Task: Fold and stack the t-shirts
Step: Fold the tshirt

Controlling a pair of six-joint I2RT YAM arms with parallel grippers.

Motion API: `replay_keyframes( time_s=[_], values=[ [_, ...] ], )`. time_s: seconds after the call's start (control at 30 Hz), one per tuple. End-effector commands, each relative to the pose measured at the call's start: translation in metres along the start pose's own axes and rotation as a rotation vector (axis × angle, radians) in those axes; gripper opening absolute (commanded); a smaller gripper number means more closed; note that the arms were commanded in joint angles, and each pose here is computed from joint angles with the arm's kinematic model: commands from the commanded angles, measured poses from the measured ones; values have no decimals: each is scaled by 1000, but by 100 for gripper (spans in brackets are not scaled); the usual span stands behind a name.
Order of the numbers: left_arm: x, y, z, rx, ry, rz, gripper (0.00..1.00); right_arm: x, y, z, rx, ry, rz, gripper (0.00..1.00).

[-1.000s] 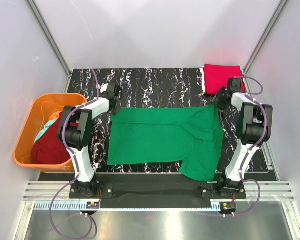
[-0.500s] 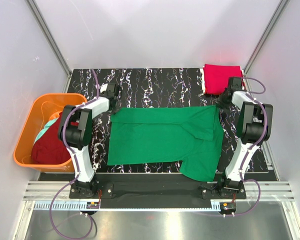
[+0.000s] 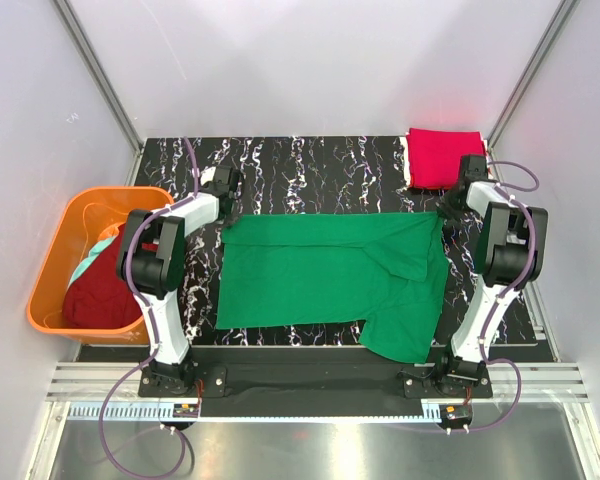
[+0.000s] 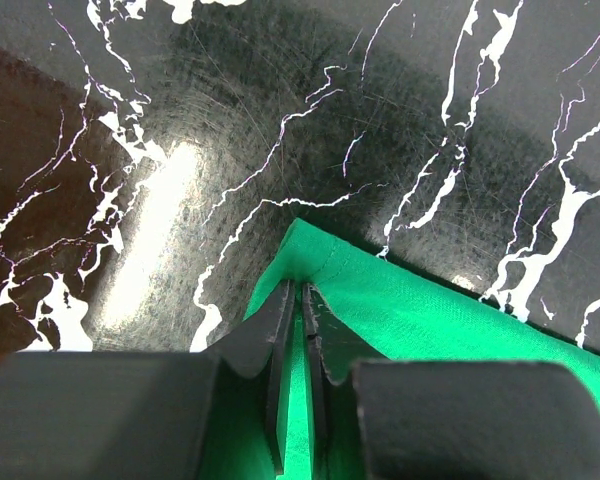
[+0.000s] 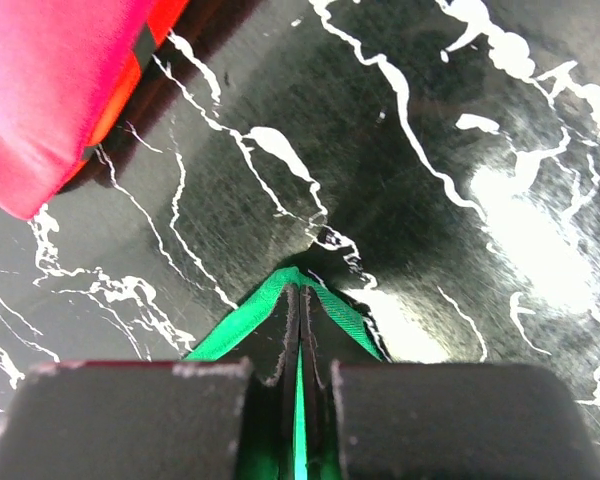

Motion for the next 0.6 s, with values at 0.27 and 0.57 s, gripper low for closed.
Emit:
replay_keyframes(
  time_s=[0.27,0.57],
  values=[
    [-56,-32,-2,-36,56,-147,29,-3,-15,11,-49,-60,-2,28],
    [-67,17,-25,33,192,-54,32,-106,-24,9,-159,-36,-110,63]
  ],
)
Point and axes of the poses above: each gripper's point midway between its finger pads, its own x axis out along the fingers, its own z axis along the line the jaws close on, y = z × x, the point moved 7 cm from there along -x, back along the fingers, and after that the axes turned 1 degree about x, right-handed, at the moved point
